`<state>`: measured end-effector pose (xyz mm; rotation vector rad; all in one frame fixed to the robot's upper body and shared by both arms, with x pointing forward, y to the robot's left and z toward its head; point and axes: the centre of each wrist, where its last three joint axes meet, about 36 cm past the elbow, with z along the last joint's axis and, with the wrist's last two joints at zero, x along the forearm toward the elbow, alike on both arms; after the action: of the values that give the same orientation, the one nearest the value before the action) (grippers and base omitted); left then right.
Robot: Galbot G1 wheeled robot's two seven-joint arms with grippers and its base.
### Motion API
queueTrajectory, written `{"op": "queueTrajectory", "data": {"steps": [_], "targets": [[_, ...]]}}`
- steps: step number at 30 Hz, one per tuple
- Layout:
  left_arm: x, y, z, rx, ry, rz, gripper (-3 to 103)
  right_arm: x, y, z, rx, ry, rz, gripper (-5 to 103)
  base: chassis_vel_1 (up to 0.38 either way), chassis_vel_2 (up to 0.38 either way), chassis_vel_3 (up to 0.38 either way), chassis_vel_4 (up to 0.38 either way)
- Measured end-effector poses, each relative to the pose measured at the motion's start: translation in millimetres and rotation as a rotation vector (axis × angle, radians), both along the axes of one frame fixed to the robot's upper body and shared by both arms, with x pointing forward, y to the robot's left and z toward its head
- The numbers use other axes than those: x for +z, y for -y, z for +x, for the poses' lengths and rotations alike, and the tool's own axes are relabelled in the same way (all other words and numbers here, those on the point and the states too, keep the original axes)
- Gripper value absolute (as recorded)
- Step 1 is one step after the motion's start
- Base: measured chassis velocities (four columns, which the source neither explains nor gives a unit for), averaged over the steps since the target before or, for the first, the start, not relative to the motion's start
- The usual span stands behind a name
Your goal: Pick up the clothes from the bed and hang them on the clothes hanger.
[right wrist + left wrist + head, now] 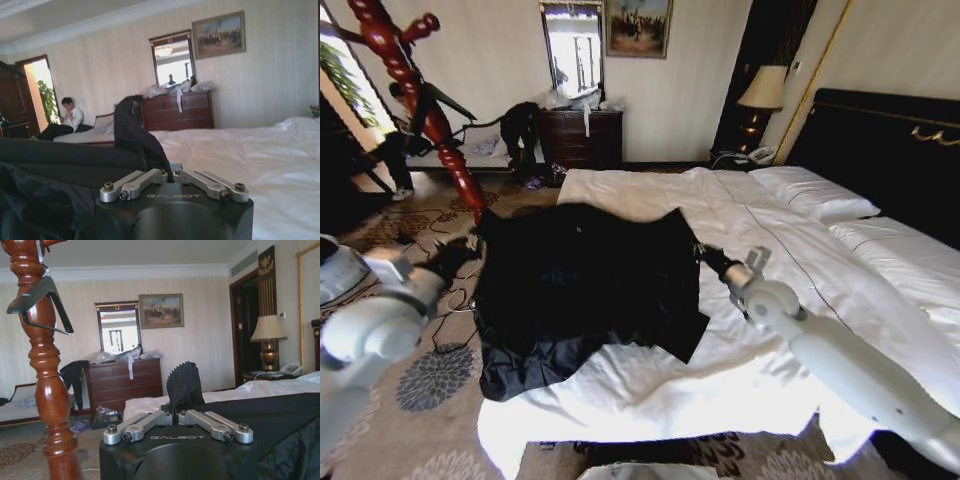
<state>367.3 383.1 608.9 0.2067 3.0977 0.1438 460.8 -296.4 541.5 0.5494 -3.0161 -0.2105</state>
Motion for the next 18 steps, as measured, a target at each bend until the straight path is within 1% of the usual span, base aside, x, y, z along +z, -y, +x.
{"op": "queueTrajectory", "data": {"steps": [1, 4, 5, 9, 12, 15, 16, 18], "targets": [[0.0, 0.0, 0.0, 0.0, 0.0, 0.0, 0, 0.0, 0.0, 0.0, 0.0, 0.0, 0.0, 0, 0.0, 0.0, 0.0, 0.0], [2.7, 7.1, -5.1, -0.007, 0.015, -0.006, 0, 16.7, -6.6, -6.5, 0.044, 0.092, 0.03, 0, 0.0, 0.0, 0.0, 0.0], [2.7, 7.1, -5.1, -0.007, 0.015, -0.006, 0, 16.7, -6.6, -6.5, 0.044, 0.092, 0.03, 0, 0.0, 0.0, 0.0, 0.0], [8.3, 16.6, -12.7, -0.014, 0.05, -0.021, 0, 34.5, -15.5, -19.5, 0.144, 0.2, 0.082, 0, 0.0, 0.0, 0.0, 0.0], [13.8, 22.3, -17.8, -0.013, 0.076, -0.038, 0, 45.3, -19.8, -26.2, 0.187, 0.237, 0.108, 0, 0.0, 0.0, 0.0, 0.0], [31.7, 31.8, -27.7, 0.001, 0.155, -0.082, 0, 75.6, -26.6, -39.6, 0.258, 0.317, 0.161, 0, 0.0, 0.0, 0.0, 0.0], [31.7, 31.8, -27.7, 0.001, 0.155, -0.082, 0, 75.6, -26.6, -39.6, 0.258, 0.317, 0.161, 0, 0.0, 0.0, 0.0, 0.0], [46.2, 33.5, -32.0, 0.007, 0.217, -0.094, 0, 97.6, -28.6, -47.9, 0.283, 0.369, 0.182, 0, 0.0, 0.0, 0.0, 0.0]]}}
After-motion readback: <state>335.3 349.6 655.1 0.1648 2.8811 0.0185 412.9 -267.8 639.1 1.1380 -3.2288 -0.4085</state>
